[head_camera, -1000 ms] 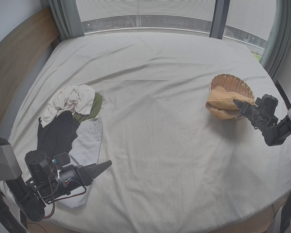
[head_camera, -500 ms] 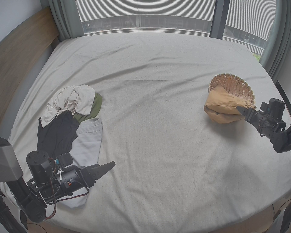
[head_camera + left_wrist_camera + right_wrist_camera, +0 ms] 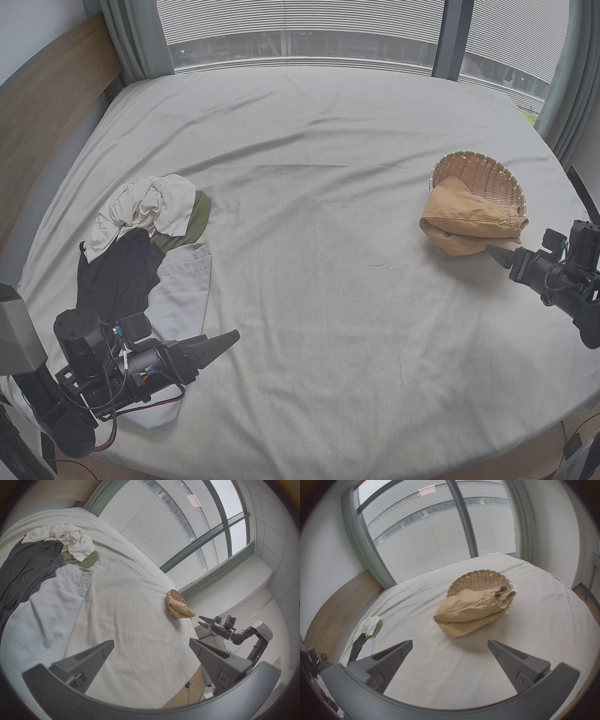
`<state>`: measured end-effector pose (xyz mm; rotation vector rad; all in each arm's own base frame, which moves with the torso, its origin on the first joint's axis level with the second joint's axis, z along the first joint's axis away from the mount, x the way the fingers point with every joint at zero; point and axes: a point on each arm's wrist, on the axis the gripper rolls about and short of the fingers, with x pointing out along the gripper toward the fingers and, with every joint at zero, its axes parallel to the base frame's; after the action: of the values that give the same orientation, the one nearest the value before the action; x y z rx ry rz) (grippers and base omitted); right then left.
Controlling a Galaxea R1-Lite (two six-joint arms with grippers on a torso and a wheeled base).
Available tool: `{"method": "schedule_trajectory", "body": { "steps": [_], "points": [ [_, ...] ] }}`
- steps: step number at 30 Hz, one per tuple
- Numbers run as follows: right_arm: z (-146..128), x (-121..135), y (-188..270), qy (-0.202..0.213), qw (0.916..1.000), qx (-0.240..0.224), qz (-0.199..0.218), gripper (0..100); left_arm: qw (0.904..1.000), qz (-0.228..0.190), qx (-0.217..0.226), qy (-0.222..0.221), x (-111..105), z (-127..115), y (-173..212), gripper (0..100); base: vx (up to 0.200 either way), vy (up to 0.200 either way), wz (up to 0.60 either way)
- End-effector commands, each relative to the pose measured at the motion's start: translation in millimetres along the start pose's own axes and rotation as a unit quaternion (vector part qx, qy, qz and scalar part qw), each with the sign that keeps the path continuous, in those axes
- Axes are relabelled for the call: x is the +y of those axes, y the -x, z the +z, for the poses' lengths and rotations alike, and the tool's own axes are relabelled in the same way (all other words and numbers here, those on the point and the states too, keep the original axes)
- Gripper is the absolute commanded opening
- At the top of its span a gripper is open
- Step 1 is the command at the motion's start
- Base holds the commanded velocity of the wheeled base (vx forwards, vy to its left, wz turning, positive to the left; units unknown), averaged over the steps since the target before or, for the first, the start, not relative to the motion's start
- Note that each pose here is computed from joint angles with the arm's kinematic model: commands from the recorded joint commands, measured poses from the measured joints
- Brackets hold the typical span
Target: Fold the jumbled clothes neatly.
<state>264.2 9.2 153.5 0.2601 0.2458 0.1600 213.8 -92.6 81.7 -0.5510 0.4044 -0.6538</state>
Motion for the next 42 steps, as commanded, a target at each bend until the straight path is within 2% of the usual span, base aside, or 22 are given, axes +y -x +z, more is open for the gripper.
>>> {"method": "schedule_trajectory", "body": {
  "steps": [1, 4, 6, 7, 9, 10, 11, 13, 18, 24, 28, 34, 39, 40, 42],
  "points": [
    [-10.8, 31.1, 34.3, 0.022, 0.9967, 0.006, 0.078, 100, 0.9986, -0.048, -0.016, -0.018, -25.5, 5.1, 9.8, 100, 0.0, 0.0, 0.0],
    [-18.4, 42.6, 49.5, 0.029, 0.9933, 0.012, 0.112, 100, 0.9956, -0.085, -0.026, -0.03, -44.5, 6.3, 24.2, 100, 0.0, 0.0, 0.0],
    [-20.2, 52.3, 70.6, 0.035, 0.9896, 0.002, 0.14, 100, 0.9904, -0.123, -0.049, -0.039, -61.6, 11.4, 44.3, 100, 0.0, 0.0, 0.0],
    [-20.7, 53.4, 74.3, 0.036, 0.9891, 0.0, 0.143, 100, 0.9895, -0.129, -0.054, -0.037, -64.0, 12.8, 48.1, 100, 0.0, 0.0, 0.0],
    [-28.2, 56.8, 100.7, 0.043, 0.9852, -0.009, 0.166, 100, 0.9804, -0.172, -0.094, -0.017, -79.2, 23.0, 74.9, 100, 0.0, 0.0, 0.0],
    [-29.4, 56.9, 103.7, 0.044, 0.9847, -0.01, 0.168, 100, 0.9794, -0.176, -0.098, -0.014, -80.5, 23.6, 78.0, 100, 0.0, 0.0, 0.0],
    [-33.6, 56.7, 120.6, 0.051, 0.982, -0.023, 0.18, 100, 0.9744, -0.194, -0.114, -0.001, -85.6, 24.7, 94.4, 100, 0.0, 0.0, 0.0],
    [-35.9, 54.8, 131.6, 0.055, 0.9809, -0.034, 0.184, 100, 0.9735, -0.198, -0.114, 0.0, -86.0, 21.8, 103.7, 100, 0.0, 0.0, 0.0],
    [-47.0, 40.7, 181.2, 0.058, 0.982, -0.071, 0.165, 100, 0.9774, -0.186, -0.101, -0.003, -88.8, 9.9, 145.7, 100, 0.0, 0.0, 0.0],
    [-63.7, 29.5, 221.1, 0.055, 0.9859, -0.094, 0.127, 100, 0.985, -0.141, -0.081, -0.058, -79.9, -14.1, 178.8, 100, 0.0, 0.0, 0.0],
    [-75.3, 25.2, 238.9, 0.053, 0.9877, -0.118, 0.087, 100, 0.9871, -0.09, -0.102, -0.085, -71.6, -27.8, 196.2, 100, 0.0, 0.0, 0.0],
    [-107.5, 19.6, 254.9, 0.054, 0.987, -0.14, 0.058, 100, 0.9842, -0.067, -0.135, -0.093, -69.1, -40.3, 212.2, 100, 0.0, 0.0, 0.0],
    [-140.9, 12.7, 260.3, 0.058, 0.9885, -0.133, 0.043, 100, 0.9832, -0.048, -0.144, -0.102, -65.0, -54.0, 221.0, 100, 0.0, 0.0, 0.0],
    [-141.5, 12.1, 261.1, 0.056, 0.99, -0.126, 0.028, 100, 0.9827, -0.032, -0.145, -0.111, -62.9, -58.9, 222.5, 100, 0.0, 0.0, 0.0],
    [-140.1, 10.4, 261.1, 0.058, 0.9877, -0.144, -0.013, 100, 0.9817, -0.002, -0.146, -0.123, -59.5, -67.2, 224.5, 100, 0.0, 0.0, 0.0]
  ]
}}
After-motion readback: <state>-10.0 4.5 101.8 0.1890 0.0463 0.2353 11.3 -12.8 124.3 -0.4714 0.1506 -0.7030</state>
